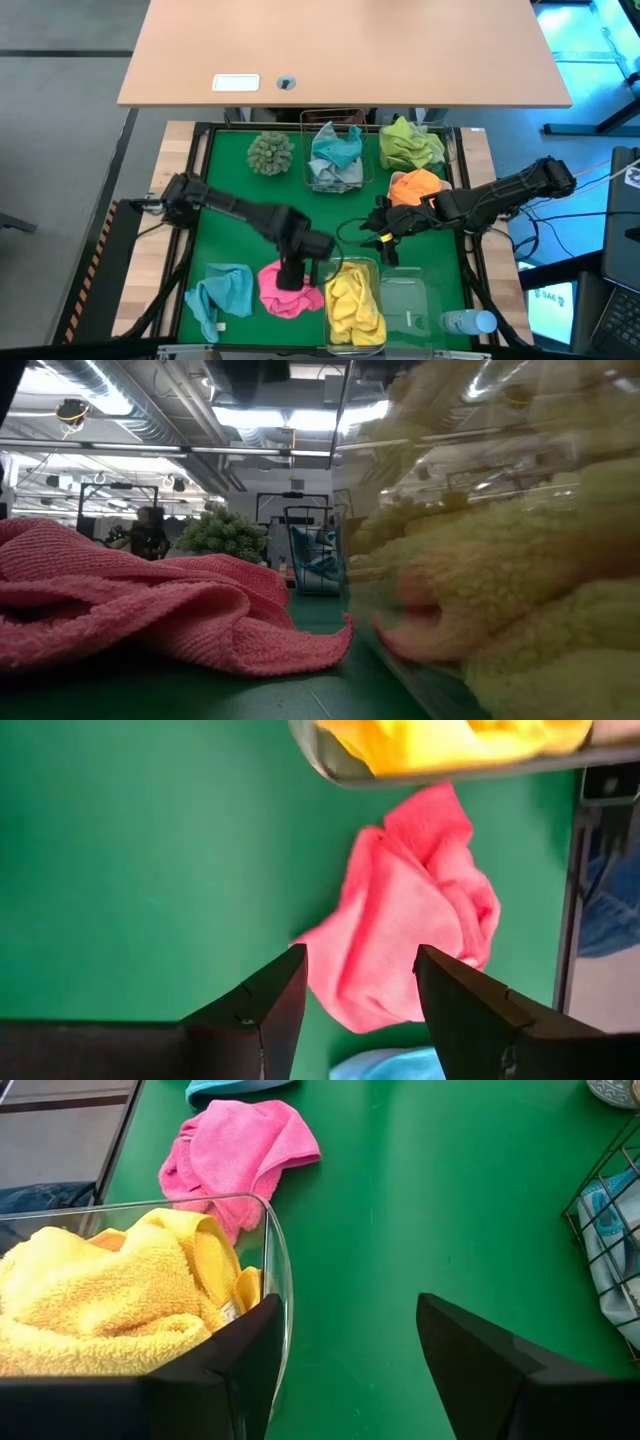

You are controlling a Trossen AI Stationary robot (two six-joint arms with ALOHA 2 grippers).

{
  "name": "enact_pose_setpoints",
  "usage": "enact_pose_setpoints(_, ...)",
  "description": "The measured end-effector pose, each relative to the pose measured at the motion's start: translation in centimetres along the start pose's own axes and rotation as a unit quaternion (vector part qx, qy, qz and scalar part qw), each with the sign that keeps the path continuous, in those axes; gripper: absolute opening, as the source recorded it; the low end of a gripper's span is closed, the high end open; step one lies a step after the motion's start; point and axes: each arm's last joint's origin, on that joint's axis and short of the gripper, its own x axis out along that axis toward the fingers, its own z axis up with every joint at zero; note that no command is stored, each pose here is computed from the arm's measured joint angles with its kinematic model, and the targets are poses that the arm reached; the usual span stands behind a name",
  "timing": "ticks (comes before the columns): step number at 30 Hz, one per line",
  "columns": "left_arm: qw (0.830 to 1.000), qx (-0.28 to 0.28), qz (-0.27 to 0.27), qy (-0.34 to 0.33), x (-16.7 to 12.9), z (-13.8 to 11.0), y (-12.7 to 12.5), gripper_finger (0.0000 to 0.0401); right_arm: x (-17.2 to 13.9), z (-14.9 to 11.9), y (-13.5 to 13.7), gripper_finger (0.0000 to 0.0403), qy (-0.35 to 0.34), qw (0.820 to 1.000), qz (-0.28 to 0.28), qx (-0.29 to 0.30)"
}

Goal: Sort microfiber towel by color & place in baskets
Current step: Put the pink microfiber towel into the bottom right transparent bin

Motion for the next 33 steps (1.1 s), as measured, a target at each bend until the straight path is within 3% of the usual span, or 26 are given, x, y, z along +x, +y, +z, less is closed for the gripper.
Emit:
enact_pose_setpoints(7,0.999,-0.017,0.024,0.03,3.9,-2.2,-3.6,0.0181,0.0,0.0,0.0,0.0227,0.0,1.0,0.0,0.0)
enact_pose_setpoints(17,0.999,-0.044,0.011,0.009,9.5,-4.1,-5.9,0.0181,0.0,0.0,0.0,0.0227,0.0,1.0,0.0,0.0)
enact_pose_setpoints(33,0.996,-0.078,0.004,-0.032,12.6,-5.5,-7.3,0.0181,0.0,0.0,0.0,0.0227,0.0,1.0,0.0,0.0)
